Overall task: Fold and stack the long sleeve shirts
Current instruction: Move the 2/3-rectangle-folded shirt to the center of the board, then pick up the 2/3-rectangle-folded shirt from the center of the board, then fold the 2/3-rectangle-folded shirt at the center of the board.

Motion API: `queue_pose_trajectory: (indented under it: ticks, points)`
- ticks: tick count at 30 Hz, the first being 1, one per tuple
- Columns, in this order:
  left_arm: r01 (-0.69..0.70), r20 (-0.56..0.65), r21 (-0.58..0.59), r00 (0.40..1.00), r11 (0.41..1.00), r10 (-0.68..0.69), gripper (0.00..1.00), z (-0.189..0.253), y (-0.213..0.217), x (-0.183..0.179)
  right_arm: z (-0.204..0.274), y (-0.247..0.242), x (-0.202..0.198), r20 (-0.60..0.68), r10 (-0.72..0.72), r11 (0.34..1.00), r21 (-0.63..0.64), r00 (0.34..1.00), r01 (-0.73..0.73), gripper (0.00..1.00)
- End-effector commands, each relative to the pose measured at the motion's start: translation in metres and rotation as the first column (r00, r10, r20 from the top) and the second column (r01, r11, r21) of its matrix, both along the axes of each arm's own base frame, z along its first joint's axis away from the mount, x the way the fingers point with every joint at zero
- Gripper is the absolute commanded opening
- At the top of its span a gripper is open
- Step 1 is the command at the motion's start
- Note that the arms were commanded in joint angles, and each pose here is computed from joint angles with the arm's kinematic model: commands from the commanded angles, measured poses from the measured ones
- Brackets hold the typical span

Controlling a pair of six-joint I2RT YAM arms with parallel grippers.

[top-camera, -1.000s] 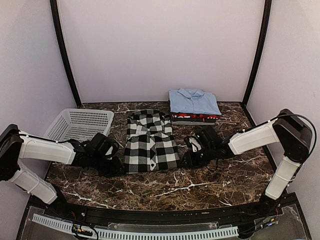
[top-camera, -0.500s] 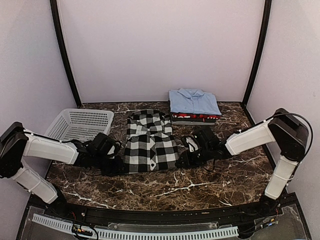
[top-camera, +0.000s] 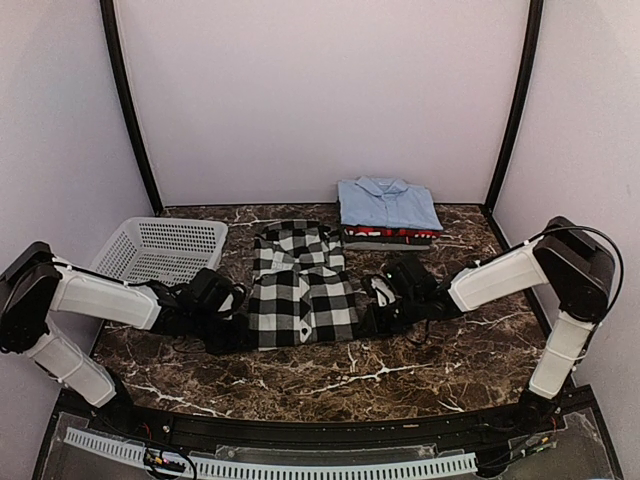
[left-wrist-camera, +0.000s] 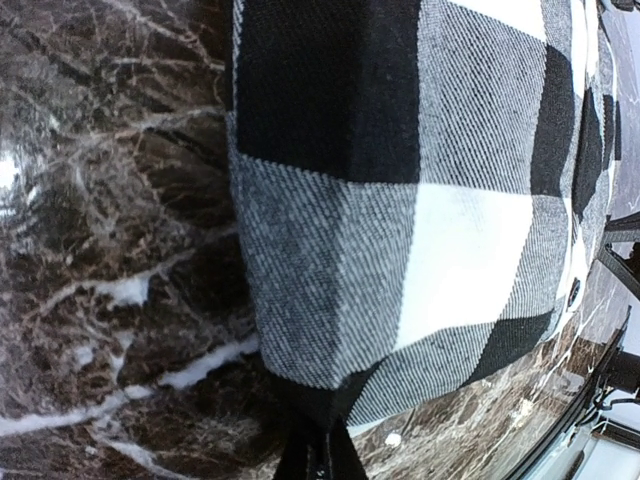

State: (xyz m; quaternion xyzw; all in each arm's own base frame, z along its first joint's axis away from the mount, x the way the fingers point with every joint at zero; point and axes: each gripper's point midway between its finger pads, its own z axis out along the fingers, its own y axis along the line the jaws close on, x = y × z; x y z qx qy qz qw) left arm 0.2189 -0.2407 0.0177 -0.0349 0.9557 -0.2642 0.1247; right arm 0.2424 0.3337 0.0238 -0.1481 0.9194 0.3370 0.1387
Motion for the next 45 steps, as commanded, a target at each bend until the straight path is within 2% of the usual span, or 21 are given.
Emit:
queue_pose_trajectory:
  ticks: [1, 14, 21, 26, 29, 30, 31, 32, 33, 34, 35, 36, 37, 38, 39, 40, 41, 42, 43, 44, 45]
  points:
    - [0.024, -0.087, 0.068, 0.996, 0.997, -0.018, 0.0, -0.007, 0.015, -0.029, 0.006, 0.001, -0.013, -0.005, 0.024, 1.0, 0.008, 1.0, -0.024, 0.0]
    - [0.058, -0.15, 0.098, 0.988, 0.994, -0.042, 0.0, 0.016, 0.028, -0.097, 0.025, -0.013, -0.089, -0.04, 0.042, 0.999, 0.01, 0.998, -0.042, 0.0]
    - [0.115, -0.118, 0.063, 0.987, 0.991, -0.107, 0.0, 0.054, 0.017, -0.134, 0.067, -0.017, -0.134, -0.018, 0.05, 0.998, 0.049, 0.999, -0.049, 0.0]
    - [0.12, -0.067, 0.051, 0.991, 0.991, -0.116, 0.0, 0.099, 0.006, -0.135, 0.122, -0.012, -0.133, 0.04, 0.017, 0.993, 0.118, 0.999, -0.021, 0.0]
    - [0.074, 0.025, 0.017, 0.997, 0.997, -0.074, 0.0, 0.138, -0.002, -0.109, 0.156, -0.01, -0.108, 0.099, -0.04, 0.989, 0.147, 0.994, 0.025, 0.0]
    - [0.026, 0.041, -0.003, 0.999, 1.0, -0.026, 0.0, 0.149, -0.002, -0.09, 0.164, -0.009, -0.097, 0.105, -0.051, 0.986, 0.161, 0.993, 0.033, 0.0]
    - [0.05, 0.053, -0.015, 0.997, 0.999, -0.049, 0.0, 0.152, -0.004, -0.084, 0.173, -0.008, -0.08, 0.115, -0.073, 0.982, 0.181, 0.991, 0.052, 0.0]
    - [0.007, 0.076, -0.052, 0.997, 0.999, -0.003, 0.0, 0.16, -0.005, -0.061, 0.179, -0.006, -0.066, 0.123, -0.083, 0.979, 0.198, 0.989, 0.058, 0.0]
    - [0.038, 0.093, -0.066, 0.995, 0.997, -0.032, 0.0, 0.162, -0.007, -0.053, 0.184, -0.004, -0.048, 0.133, -0.096, 0.974, 0.216, 0.986, 0.065, 0.0]
    - [-0.004, 0.114, -0.085, 0.993, 0.996, 0.014, 0.0, 0.165, -0.007, -0.026, 0.187, -0.005, -0.025, 0.145, -0.125, 0.969, 0.229, 0.982, 0.089, 0.0]
    - [0.026, 0.134, -0.084, 0.991, 0.996, -0.014, 0.0, 0.165, -0.009, -0.015, 0.185, -0.004, -0.007, 0.155, -0.136, 0.969, 0.227, 0.979, 0.099, 0.0]
    - [-0.023, 0.14, -0.072, 0.99, 0.997, 0.033, 0.0, 0.158, -0.005, 0.016, 0.184, -0.003, 0.014, 0.167, -0.156, 0.966, 0.231, 0.973, 0.115, 0.0]
    - [-0.016, 0.127, -0.029, 0.992, 0.999, 0.019, 0.0, 0.14, -0.006, 0.032, 0.177, -0.001, 0.035, 0.167, -0.168, 0.966, 0.226, 0.972, 0.128, 0.0]
    - [-0.057, 0.163, -0.059, 0.984, 0.997, 0.066, 0.0, 0.144, -0.001, 0.062, 0.17, 0.0, 0.055, 0.164, -0.183, 0.963, 0.226, 0.969, 0.144, 0.0]
    - [-0.054, 0.123, -0.039, 0.991, 0.998, 0.058, 0.0, 0.121, -0.003, 0.076, 0.165, 0.001, 0.077, 0.166, -0.205, 0.959, 0.231, 0.965, 0.164, 0.0]
    - [-0.094, 0.155, -0.069, 0.982, 0.993, 0.103, 0.0, 0.126, 0.002, 0.105, 0.153, 0.0, 0.098, 0.162, -0.231, 0.956, 0.223, 0.959, 0.193, 0.0]
    - [-0.096, 0.123, -0.037, 0.987, 0.995, 0.1, 0.0, 0.102, 0.002, 0.118, 0.144, -0.002, 0.119, 0.159, -0.257, 0.95, 0.221, 0.953, 0.219, 0.0]
    - [-0.118, 0.161, -0.054, 0.979, 0.992, 0.125, 0.0, 0.108, 0.002, 0.143, 0.13, -0.003, 0.136, 0.144, -0.271, 0.948, 0.213, 0.952, 0.237, 0.0]
    - [-0.127, 0.133, -0.014, 0.983, 0.992, 0.128, 0.0, 0.084, 0.003, 0.154, 0.116, -0.002, 0.151, 0.126, -0.278, 0.946, 0.208, 0.952, 0.248, 0.0]
    - [-0.139, 0.159, -0.027, 0.977, 0.99, 0.141, 0.0, 0.091, 0.001, 0.174, 0.105, -0.001, 0.164, 0.12, -0.286, 0.943, 0.211, 0.951, 0.257, 0.0]
    - [-0.142, 0.145, -0.009, 0.979, 0.99, 0.141, 0.0, 0.079, -0.003, 0.189, 0.083, 0.002, 0.173, 0.093, -0.285, 0.945, 0.197, 0.954, 0.263, 0.0]
